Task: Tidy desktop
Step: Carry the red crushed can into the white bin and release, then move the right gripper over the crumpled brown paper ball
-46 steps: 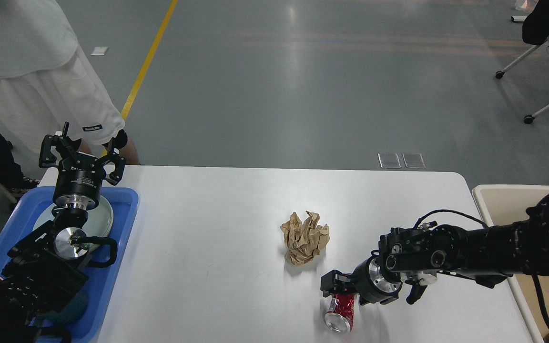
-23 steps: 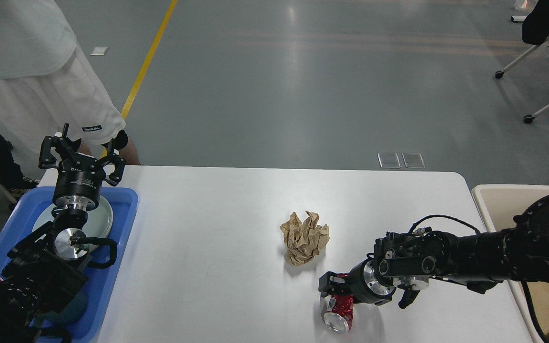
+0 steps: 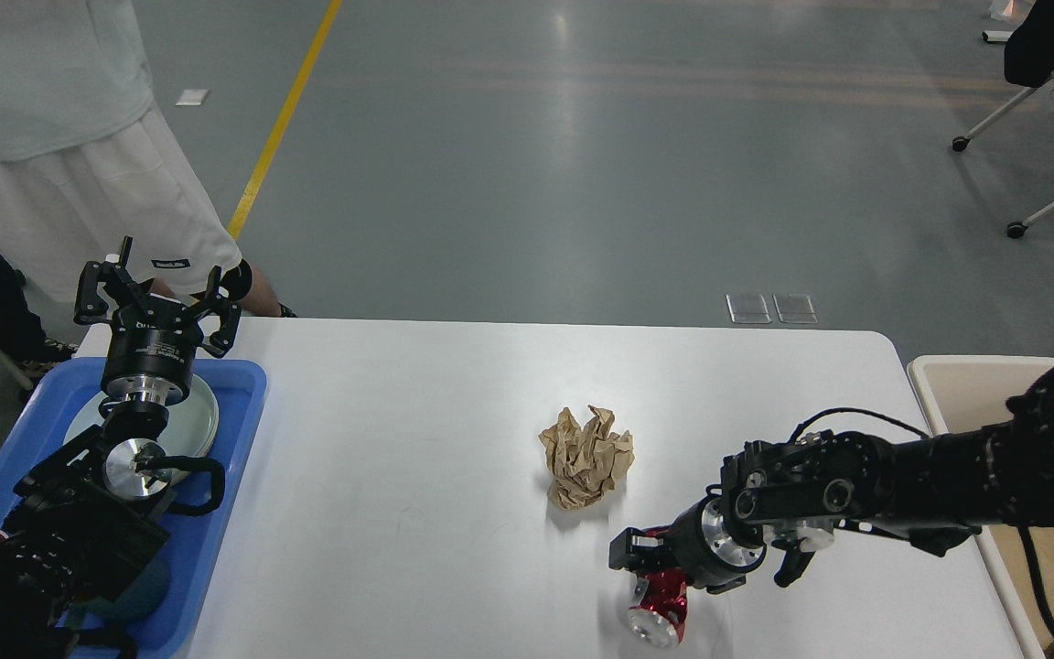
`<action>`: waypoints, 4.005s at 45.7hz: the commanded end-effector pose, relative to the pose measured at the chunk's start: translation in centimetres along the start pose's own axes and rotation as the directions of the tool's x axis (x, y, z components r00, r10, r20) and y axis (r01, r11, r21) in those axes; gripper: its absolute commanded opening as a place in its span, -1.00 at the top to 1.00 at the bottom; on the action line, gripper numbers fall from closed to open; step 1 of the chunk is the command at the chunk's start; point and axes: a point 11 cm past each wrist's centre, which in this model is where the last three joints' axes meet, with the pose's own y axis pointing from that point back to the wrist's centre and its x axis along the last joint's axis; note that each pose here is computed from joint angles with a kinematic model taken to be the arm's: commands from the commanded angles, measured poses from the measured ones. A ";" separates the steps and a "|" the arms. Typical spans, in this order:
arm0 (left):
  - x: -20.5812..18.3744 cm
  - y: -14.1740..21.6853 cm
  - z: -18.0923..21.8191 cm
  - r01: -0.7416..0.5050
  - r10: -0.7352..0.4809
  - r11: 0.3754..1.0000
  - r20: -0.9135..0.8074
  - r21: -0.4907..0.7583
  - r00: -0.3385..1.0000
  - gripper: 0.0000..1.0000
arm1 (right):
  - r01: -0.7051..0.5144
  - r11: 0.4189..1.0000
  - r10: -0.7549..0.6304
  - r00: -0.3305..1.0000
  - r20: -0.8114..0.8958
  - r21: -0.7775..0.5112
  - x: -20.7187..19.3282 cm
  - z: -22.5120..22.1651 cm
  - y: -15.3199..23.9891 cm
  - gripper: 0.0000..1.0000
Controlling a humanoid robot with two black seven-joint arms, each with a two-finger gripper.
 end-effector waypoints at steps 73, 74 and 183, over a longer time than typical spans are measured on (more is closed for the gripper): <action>0.0 0.0 0.0 0.000 0.000 1.000 0.000 0.001 1.000 -0.93 | -0.526 0.499 0.850 0.453 0.270 -0.688 8.7 36.2 14.8 -1.00; 0.0 0.0 0.0 0.001 -0.001 1.000 -0.001 0.001 1.000 -0.93 | -0.522 0.503 0.846 0.461 0.268 -0.689 8.5 36.2 14.5 -1.00; 0.0 0.0 0.0 0.000 0.000 1.000 0.000 0.001 1.000 -0.93 | -0.333 0.941 0.332 0.943 0.024 0.068 7.7 -10.0 -0.3 -1.00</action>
